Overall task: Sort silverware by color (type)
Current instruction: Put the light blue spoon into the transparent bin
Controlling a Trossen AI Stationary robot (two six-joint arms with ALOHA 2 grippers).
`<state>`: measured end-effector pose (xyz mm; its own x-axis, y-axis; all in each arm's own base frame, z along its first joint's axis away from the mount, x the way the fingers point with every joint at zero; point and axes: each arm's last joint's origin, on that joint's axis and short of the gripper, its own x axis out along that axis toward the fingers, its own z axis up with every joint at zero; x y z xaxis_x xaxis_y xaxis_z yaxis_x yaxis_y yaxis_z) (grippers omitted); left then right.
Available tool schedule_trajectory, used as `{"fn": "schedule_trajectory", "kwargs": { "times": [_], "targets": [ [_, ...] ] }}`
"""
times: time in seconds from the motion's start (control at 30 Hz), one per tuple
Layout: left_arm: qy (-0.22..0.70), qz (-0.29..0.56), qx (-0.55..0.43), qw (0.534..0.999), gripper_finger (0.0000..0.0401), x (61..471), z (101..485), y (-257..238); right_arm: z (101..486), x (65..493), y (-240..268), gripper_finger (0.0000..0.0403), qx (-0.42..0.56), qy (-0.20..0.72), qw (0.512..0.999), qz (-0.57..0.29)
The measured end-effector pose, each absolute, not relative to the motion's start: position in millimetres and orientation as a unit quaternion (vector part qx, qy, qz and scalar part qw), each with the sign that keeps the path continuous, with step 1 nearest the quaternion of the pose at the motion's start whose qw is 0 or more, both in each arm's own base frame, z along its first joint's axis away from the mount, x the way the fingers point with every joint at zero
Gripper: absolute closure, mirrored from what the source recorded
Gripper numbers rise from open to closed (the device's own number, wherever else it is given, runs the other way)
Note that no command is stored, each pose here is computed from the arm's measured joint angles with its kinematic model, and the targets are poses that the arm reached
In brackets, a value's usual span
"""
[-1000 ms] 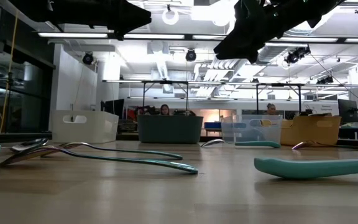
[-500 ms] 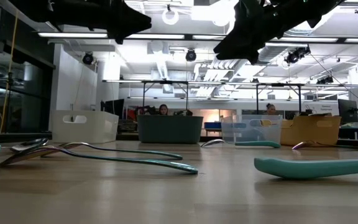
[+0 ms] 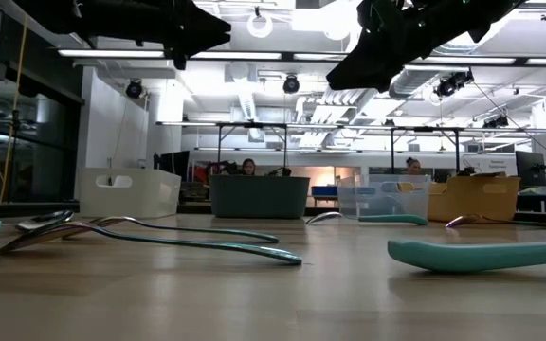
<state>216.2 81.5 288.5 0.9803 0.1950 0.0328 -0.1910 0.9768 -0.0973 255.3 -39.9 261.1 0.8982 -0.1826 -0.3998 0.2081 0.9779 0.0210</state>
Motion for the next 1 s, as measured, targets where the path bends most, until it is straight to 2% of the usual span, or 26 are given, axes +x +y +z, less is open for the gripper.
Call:
{"fn": "schedule_trajectory", "kwargs": {
  "times": [0.27,0.57,1.0],
  "targets": [
    [-0.027,0.092,-0.046,0.994,0.0288,216.3,289.7,81.1,261.1,255.3,-39.8,0.0267,0.045,0.201,0.973,-0.102],
    [-0.034,0.089,-0.108,0.990,0.0288,216.3,289.9,81.1,261.3,255.4,-39.8,0.0267,0.045,0.200,0.973,-0.102],
    [-0.032,0.088,-0.109,0.990,0.0288,216.3,289.6,81.0,261.3,255.4,-39.9,0.0267,0.074,0.197,0.972,-0.109]
  ]
}}
